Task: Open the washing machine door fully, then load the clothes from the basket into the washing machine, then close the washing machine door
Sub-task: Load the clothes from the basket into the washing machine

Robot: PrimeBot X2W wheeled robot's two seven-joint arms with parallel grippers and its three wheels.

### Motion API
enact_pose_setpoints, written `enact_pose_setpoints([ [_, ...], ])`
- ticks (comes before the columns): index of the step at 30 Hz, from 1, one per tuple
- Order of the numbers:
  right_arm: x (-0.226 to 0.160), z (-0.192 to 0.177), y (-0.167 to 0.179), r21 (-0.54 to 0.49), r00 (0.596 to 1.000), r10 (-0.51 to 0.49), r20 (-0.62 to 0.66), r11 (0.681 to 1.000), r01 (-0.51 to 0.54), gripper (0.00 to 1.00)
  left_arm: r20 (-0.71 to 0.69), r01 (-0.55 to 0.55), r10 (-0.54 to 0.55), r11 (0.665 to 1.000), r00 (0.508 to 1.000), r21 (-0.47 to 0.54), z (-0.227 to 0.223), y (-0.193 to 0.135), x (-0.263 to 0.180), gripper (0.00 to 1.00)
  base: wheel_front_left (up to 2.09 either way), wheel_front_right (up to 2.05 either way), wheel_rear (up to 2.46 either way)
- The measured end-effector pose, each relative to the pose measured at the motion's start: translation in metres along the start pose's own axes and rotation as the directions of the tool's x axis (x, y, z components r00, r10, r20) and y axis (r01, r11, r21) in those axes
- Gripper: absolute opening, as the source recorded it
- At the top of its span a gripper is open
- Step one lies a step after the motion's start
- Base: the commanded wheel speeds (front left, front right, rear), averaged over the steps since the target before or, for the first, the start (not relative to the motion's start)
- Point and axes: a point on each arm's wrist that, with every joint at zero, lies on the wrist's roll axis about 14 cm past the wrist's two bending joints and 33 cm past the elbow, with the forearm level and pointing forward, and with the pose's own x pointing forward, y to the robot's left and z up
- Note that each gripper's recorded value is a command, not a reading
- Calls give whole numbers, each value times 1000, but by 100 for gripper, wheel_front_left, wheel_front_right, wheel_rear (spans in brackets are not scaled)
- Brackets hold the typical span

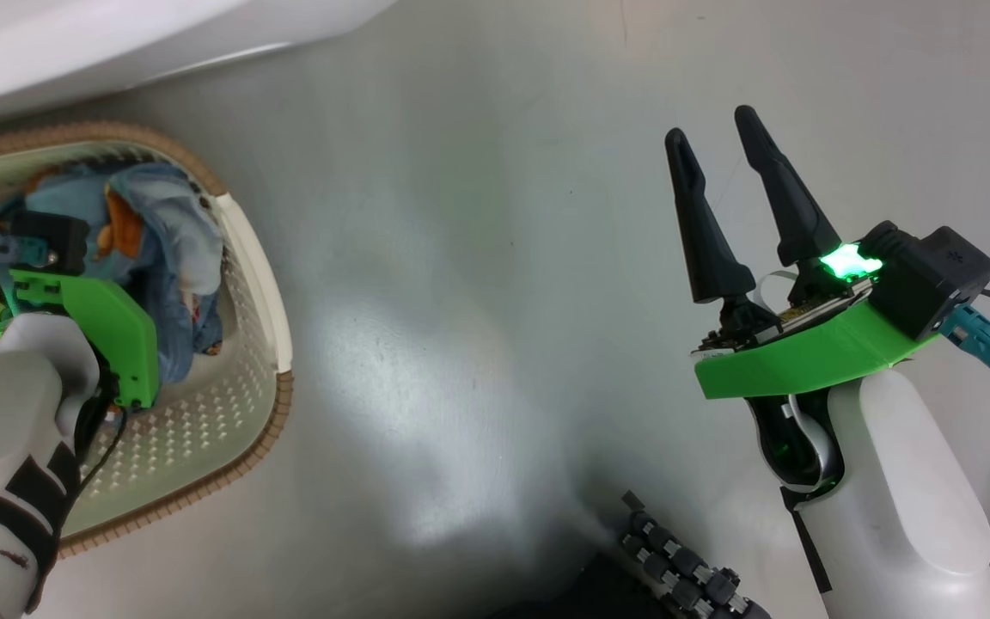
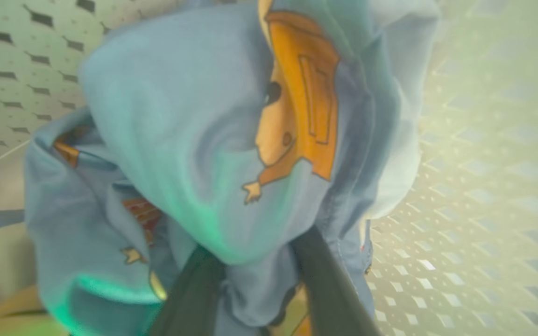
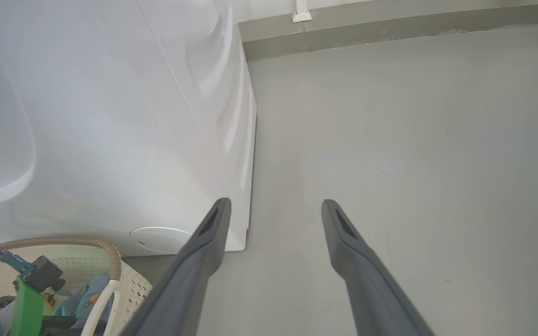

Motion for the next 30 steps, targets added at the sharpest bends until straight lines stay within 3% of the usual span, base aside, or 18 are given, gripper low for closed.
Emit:
enact_pose_setpoints([
  [6,0,6,4,7,1000,10,14,1000,-10,100,11,-11,11,1000,1000,-3,5,2,-8,0,0,0,0],
  [12,2,15,14,21,999,33,38,999,-34,100,109,-8,13,999,994,-42,23,-3,-25,0,0,0,0],
  [17,1,29,22,27,996,53,69,998,-55,100,221,36,-14,995,975,-97,40,-21,-45,0,0,0,0],
  [30,-13,74,41,40,982,88,168,995,-96,100,394,58,-15,994,919,-96,73,-41,-116,0,0,0,0],
])
